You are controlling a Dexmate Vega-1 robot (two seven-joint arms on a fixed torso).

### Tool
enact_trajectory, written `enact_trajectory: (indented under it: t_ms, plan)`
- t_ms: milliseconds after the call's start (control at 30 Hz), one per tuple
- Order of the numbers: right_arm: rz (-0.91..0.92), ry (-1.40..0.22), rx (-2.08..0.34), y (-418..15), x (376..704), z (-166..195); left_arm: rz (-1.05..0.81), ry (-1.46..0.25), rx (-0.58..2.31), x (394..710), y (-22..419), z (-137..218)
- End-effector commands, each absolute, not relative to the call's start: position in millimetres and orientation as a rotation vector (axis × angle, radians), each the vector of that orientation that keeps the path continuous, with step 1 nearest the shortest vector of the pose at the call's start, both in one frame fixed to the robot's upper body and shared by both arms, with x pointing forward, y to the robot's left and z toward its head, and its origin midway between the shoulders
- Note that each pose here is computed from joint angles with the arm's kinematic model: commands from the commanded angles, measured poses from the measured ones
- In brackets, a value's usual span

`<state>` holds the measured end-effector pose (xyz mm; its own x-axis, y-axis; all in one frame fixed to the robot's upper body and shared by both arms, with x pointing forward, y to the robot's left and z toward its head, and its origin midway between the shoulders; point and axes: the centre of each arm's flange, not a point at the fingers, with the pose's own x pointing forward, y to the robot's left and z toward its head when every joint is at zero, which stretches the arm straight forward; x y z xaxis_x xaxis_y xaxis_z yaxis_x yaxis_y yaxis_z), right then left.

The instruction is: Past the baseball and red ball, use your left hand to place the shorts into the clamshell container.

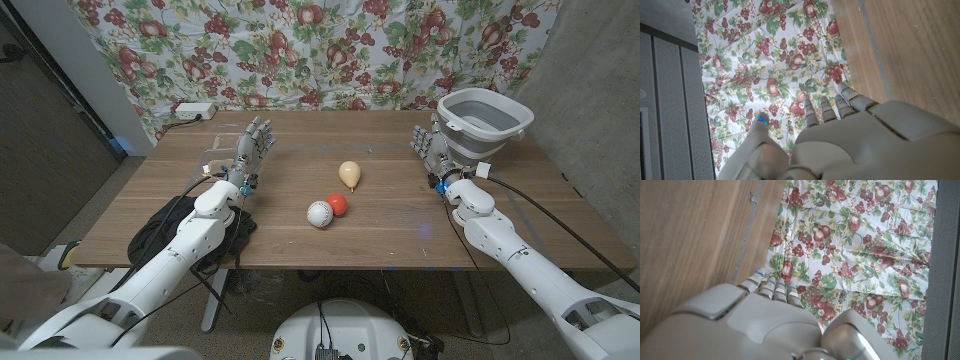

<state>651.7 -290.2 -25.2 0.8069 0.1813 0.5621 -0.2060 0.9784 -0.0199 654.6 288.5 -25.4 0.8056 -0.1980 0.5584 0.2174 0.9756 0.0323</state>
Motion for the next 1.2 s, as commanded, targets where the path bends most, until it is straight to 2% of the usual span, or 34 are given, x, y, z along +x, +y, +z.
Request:
enact_trajectory:
  t_ms: [33, 1200]
  plan:
    - [0.202, -0.582, 0.043, -291.6, 651.8, -25.7, -0.224, -0.601, -0.054, 658.2, 289.5, -22.6]
    - [0.195, -0.59, 0.039, -286.9, 647.0, -24.2, -0.231, -0.613, -0.054, 654.0, 293.9, -25.2]
